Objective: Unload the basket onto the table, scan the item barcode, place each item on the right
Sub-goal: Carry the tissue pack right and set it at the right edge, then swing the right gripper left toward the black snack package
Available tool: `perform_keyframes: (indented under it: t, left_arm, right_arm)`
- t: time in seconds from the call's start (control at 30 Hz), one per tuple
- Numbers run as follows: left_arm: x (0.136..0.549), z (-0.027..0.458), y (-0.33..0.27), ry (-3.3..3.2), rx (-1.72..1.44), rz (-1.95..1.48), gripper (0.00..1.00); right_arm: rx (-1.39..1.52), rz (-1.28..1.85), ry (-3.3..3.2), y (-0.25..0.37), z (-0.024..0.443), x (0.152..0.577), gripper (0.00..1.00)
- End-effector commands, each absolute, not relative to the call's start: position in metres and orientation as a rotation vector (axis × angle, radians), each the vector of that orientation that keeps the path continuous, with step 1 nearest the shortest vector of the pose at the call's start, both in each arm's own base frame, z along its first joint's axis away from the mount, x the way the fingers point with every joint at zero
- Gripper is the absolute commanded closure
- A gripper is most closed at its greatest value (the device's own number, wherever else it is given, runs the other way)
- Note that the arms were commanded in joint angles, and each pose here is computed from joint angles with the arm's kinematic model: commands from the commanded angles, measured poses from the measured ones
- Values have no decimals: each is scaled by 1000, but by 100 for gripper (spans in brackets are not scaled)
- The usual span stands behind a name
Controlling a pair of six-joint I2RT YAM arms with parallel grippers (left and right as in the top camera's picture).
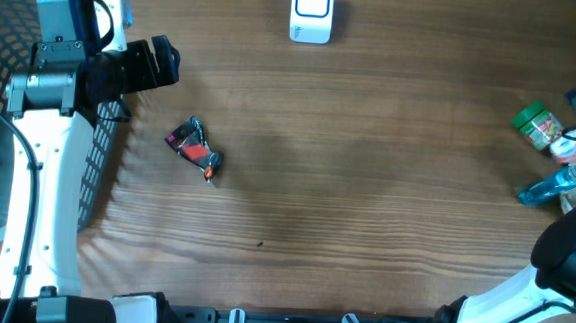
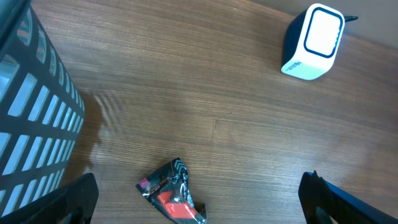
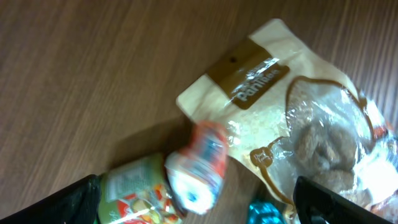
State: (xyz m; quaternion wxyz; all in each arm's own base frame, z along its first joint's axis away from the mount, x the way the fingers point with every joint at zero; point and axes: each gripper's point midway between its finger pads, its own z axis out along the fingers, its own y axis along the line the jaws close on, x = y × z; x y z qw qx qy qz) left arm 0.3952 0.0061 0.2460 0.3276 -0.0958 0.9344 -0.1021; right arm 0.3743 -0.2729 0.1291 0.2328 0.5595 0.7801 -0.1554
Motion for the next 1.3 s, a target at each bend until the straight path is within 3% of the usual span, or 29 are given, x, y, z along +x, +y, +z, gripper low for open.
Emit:
perform_keyframes:
  t: [0.0, 0.13, 0.27, 0.5, 0.57, 0.67, 0.8, 0.9, 1.03, 1.13, 1.27]
  left_arm:
    - [395, 256, 5, 2422, -216, -257, 0]
    - [395, 256, 5, 2422, -216, -257, 0]
    - [395, 256, 5, 2422, -216, -257, 0]
    - [395, 256, 5, 2422, -216, -257, 0]
    - [395, 256, 5, 2421, -215, -256, 0]
    - [395, 256, 4, 2422, -216, -260, 0]
    - [398, 259, 1, 2406, -196, -282, 0]
    - [392, 271, 0, 2384, -192, -270, 0]
    - [377, 321, -10, 2311, -149, -272, 0]
    - [366, 337, -7, 2324, -163, -198, 0]
    - [350, 378, -1, 2267, -257, -189, 0]
  right_arm:
    - [1439, -411, 2100, -279, 170, 390, 0]
    - [1198, -341, 1926, -277, 305, 407, 0]
    - [955, 42, 2039, -195, 353, 424, 0]
    - [645, 233, 2412, -44, 293, 441, 0]
    - [379, 377, 2518, 16, 280, 442, 0]
    - [-308, 518, 2590, 111, 254, 428, 0]
    - [-729, 770, 2553, 181, 227, 397, 0]
    - [-940, 975, 2470, 213, 205, 375, 0]
    - [-941, 1074, 2528, 221, 156, 362, 0]
    - [-1001, 1249, 2467, 243, 152, 342, 0]
    - [-1231, 1186, 2369, 289, 148, 321, 0]
